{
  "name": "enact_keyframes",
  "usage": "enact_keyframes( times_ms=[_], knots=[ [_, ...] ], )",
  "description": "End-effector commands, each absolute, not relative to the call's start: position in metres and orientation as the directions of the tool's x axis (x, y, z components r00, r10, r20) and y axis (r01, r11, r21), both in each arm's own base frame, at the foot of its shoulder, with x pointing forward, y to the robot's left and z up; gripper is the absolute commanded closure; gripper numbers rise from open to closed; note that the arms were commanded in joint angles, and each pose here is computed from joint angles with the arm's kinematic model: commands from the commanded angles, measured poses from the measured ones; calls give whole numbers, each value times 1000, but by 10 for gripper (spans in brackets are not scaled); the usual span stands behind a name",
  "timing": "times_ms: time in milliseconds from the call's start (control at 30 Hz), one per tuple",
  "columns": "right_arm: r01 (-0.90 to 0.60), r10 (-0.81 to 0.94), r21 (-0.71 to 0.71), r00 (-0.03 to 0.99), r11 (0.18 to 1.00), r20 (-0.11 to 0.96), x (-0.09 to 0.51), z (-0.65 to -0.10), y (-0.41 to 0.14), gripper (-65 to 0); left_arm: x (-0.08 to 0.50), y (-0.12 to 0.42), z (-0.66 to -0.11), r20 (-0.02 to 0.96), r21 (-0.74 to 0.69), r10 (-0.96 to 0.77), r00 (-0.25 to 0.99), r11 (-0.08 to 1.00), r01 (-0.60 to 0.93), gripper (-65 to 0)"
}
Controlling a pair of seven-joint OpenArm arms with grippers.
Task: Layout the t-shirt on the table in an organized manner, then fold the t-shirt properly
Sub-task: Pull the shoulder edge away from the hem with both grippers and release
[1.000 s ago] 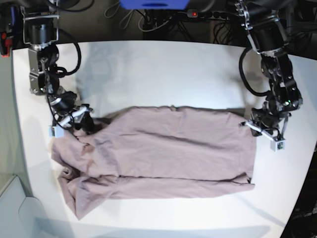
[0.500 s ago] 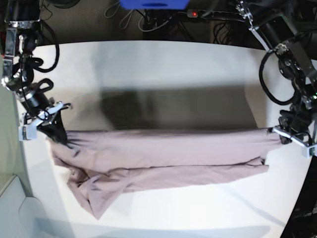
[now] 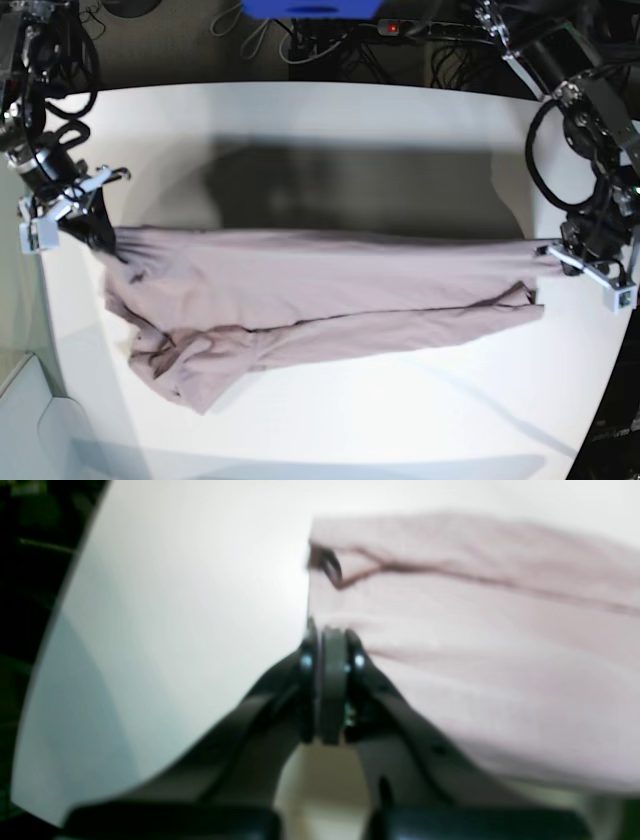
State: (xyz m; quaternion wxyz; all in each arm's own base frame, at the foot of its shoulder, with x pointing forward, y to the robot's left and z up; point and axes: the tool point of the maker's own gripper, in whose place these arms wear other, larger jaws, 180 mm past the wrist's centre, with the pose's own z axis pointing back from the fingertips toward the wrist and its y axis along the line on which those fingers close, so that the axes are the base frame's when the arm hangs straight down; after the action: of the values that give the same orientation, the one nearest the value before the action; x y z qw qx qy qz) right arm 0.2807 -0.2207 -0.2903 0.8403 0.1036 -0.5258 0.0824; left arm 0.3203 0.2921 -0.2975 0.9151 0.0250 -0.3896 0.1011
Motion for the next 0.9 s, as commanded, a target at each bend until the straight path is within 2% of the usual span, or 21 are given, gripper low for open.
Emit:
enact_keyframes(
  times_ms=[0, 233, 367, 467, 700, 867],
  knots=[
    [-257, 26, 86, 404, 963, 914, 278, -280, -218, 0, 318, 300, -291, 734, -6, 150, 663, 976, -216, -3],
    [-262, 93, 111, 658, 959, 747, 214, -334, -212, 0, 280, 299, -329, 644, 20, 150, 750, 977, -212, -3],
    [-267, 126, 127, 758, 955, 640, 189, -357, -210, 0, 266, 300, -341, 610, 30, 149, 779, 977, -210, -3],
    [-294, 158, 153, 803, 943, 574, 171, -370, -200, -75, 258, 300, -348, 594, 35, 149, 791, 977, -210, -3],
    [-305, 178, 165, 831, 938, 527, 157, -379, -196, -235, 232, 301, -386, 483, 15, 191, 855, 974, -226, -4],
    [-289, 176, 142, 832, 947, 526, 156, -376, -208, -280, 217, 294, -401, 430, 16, 177, 885, 979, -203, -6]
  ],
)
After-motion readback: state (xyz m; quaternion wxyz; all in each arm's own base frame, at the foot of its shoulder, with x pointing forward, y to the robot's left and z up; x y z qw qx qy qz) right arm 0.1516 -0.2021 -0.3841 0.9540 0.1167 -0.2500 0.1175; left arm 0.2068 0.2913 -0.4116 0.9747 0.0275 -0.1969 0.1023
